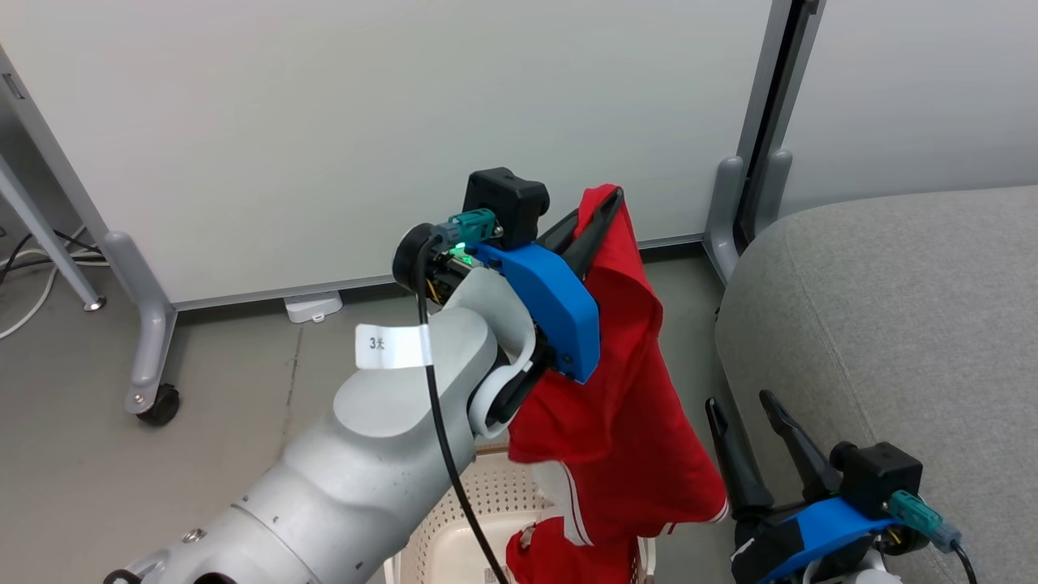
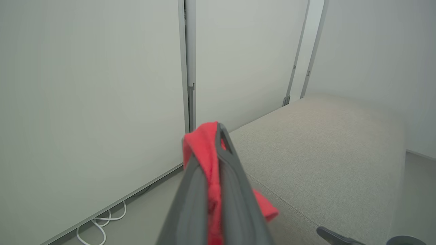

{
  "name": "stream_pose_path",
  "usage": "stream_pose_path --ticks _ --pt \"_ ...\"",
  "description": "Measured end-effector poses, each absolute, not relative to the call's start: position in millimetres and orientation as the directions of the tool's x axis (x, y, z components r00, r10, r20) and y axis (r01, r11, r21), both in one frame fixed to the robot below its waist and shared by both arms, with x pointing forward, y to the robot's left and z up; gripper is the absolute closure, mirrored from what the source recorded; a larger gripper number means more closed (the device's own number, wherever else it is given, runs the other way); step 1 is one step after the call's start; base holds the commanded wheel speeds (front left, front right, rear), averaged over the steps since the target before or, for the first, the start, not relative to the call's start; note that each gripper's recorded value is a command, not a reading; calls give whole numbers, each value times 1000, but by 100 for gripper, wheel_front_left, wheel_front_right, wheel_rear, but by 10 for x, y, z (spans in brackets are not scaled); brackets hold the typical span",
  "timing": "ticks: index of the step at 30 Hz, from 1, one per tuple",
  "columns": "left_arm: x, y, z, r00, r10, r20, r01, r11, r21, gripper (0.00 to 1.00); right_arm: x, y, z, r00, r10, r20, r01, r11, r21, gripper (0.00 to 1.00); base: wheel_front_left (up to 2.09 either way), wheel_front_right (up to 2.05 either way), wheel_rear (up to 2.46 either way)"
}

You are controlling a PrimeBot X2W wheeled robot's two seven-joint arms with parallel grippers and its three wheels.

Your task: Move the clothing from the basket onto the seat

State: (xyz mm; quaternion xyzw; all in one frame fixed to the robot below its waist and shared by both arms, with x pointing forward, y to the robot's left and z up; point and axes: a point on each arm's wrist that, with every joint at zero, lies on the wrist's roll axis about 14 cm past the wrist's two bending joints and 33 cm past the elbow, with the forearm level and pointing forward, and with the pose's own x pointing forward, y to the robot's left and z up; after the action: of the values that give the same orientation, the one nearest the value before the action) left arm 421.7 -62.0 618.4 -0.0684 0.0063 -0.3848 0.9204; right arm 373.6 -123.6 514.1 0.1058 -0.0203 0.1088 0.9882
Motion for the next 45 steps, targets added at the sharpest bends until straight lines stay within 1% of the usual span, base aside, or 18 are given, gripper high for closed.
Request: stream_pose_path --ticks 8,13,19,25,32,37,38,39,40,45 --pt "4198 -693 6115 694 -719 25 715 686 -135 100 3723 -1230 5140 975 214 59 -222 954 204 0 0 0 0" --pt "4186 -750 6080 683 -730 19 724 674 -143 100 3747 -1110 5167 966 253 51 -258 946 196 0 0 0 0" --pt "4207 -797 6063 676 -737 14 731 667 -145 100 3915 -916 5315 947 317 55 -322 933 160 0 0 0 0" --pt "4210 -824 6027 667 -745 5 737 658 -154 100 4115 -811 5365 935 352 30 -353 927 123 0 0 0 0" --pt "4199 -837 5994 658 -753 -4 743 651 -154 100 4308 -657 5346 917 398 -21 -395 914 94 0 0 0 0" --pt "4189 -839 5991 656 -754 -4 744 648 -160 100 4369 -549 5306 902 429 -53 -424 901 93 0 0 0 0" --pt "4185 -842 5997 655 -755 -1 746 647 -158 100 4377 -531 5304 899 434 -57 -427 898 101 18 0 0 0" --pt "4181 -845 5998 655 -756 1 746 646 -160 100 4385 -519 5302 897 437 -60 -430 897 107 55 0 0 0" --pt "4175 -849 5994 653 -757 -1 747 645 -159 100 4391 -506 5307 896 441 -58 -433 895 108 100 0 0 0" --pt "4171 -854 6013 653 -758 4 749 644 -158 100 4408 -474 5313 892 449 -51 -441 890 119 100 0 0 0"
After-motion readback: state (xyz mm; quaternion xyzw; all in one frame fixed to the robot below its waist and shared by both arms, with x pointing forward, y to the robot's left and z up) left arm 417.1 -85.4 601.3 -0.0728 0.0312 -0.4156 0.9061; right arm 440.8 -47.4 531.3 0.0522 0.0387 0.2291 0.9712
